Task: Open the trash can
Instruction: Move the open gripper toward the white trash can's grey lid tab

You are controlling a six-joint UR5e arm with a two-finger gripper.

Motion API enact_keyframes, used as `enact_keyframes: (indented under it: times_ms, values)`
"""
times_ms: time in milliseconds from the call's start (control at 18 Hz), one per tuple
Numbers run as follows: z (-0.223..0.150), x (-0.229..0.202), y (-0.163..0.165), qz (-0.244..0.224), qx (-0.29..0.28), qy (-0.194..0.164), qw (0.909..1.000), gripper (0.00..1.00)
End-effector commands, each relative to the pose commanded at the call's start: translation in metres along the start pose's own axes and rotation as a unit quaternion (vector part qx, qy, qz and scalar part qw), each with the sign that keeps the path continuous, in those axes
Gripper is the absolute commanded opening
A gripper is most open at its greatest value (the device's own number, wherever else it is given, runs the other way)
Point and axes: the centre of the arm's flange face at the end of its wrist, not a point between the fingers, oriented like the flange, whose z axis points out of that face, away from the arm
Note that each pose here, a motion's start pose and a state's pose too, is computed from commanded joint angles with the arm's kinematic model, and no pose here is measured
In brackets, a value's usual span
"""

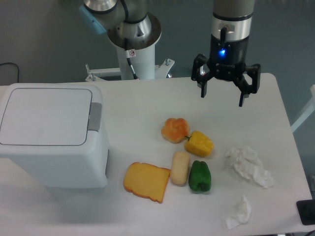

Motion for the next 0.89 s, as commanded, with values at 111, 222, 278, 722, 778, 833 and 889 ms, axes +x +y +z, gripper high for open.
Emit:
enact_keyframes:
  times_ms: [111,222,278,722,778,833,889]
  values:
    - [-0.001,0.001,-0.003,-0.018,0.015,0.006,0.9997,1.0]
    - [-0.001,0.002,-0.006,-0.051,0.03,0.016,0.9981,1.0]
    - [-0.001,0.002,-0.007,-0.067,0.036,0.017,0.997,1.0]
    - [0.003,0.019,-0.03,-0.205,0.058,0.053,0.9757,1.0]
    - [0.004,0.021,-0.031,-0.233,0.056,0.056,0.9692,1.0]
    - [0.006,0.027,-0.036,-0.251,0.054,0.061,0.9645,1.0]
    - [0.008,0.034,-0.041,-0.263,0.052,0.066,0.9612,1.0]
